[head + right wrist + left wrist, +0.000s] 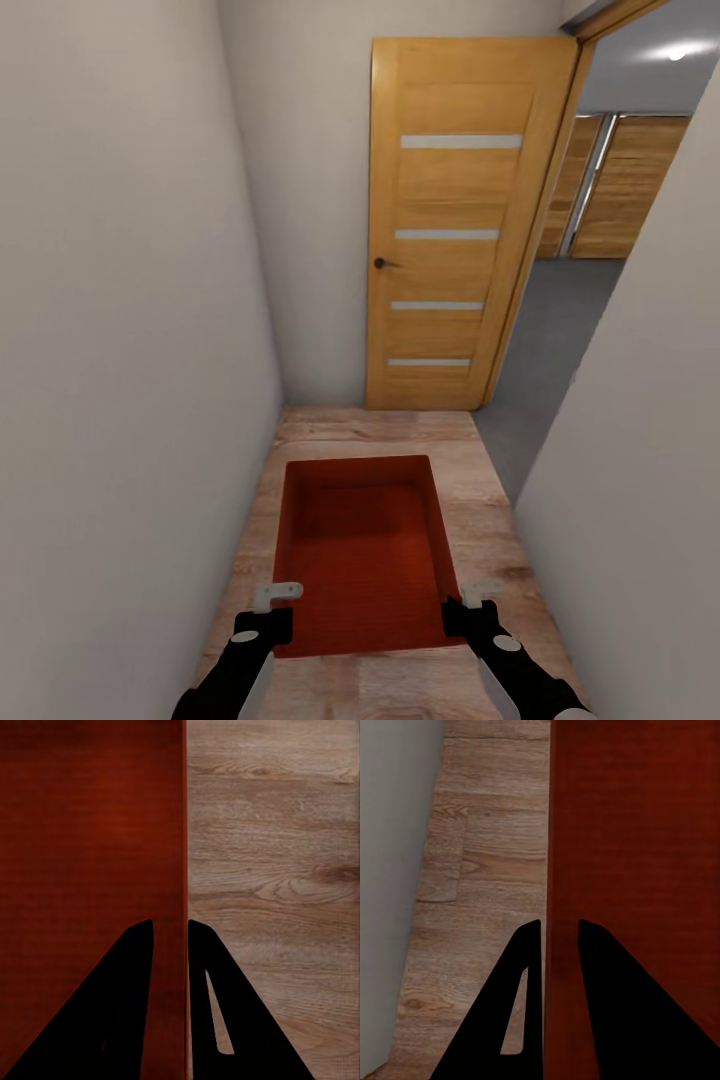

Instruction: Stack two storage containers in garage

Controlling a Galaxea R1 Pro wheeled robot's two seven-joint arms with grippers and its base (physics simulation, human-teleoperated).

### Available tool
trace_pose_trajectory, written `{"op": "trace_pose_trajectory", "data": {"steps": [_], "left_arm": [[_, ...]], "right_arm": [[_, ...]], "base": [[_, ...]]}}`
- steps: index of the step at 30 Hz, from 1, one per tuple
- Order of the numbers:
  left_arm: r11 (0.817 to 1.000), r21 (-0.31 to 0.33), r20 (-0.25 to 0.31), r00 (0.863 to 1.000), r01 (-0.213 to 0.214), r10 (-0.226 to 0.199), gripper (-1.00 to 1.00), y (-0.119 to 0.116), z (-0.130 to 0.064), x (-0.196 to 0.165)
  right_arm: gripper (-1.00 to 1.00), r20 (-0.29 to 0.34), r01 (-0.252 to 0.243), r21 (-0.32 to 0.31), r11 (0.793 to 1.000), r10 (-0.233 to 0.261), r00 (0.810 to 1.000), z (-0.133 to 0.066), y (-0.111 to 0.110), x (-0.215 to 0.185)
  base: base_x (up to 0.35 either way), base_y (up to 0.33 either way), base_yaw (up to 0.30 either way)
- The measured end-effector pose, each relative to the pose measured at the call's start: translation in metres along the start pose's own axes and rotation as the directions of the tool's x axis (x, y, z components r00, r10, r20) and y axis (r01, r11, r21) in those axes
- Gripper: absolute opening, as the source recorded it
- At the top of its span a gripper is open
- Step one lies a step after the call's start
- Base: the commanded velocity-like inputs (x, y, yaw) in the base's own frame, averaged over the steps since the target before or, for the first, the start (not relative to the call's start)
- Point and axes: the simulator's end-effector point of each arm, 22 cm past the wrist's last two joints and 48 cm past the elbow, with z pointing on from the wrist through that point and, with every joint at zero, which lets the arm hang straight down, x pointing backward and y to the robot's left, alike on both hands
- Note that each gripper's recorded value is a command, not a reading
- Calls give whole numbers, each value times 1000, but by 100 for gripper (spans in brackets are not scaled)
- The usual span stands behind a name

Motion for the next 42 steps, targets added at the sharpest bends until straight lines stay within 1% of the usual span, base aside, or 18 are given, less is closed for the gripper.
{"op": "trace_pose_trajectory", "data": {"steps": [42], "left_arm": [[1000, 0, -1, 1000, 0, 0, -100, 0, 0, 0]], "right_arm": [[-100, -1, 0, 0, 1000, 0, 1000, 0, 0, 0]], "base": [[325, 0, 0]]}}
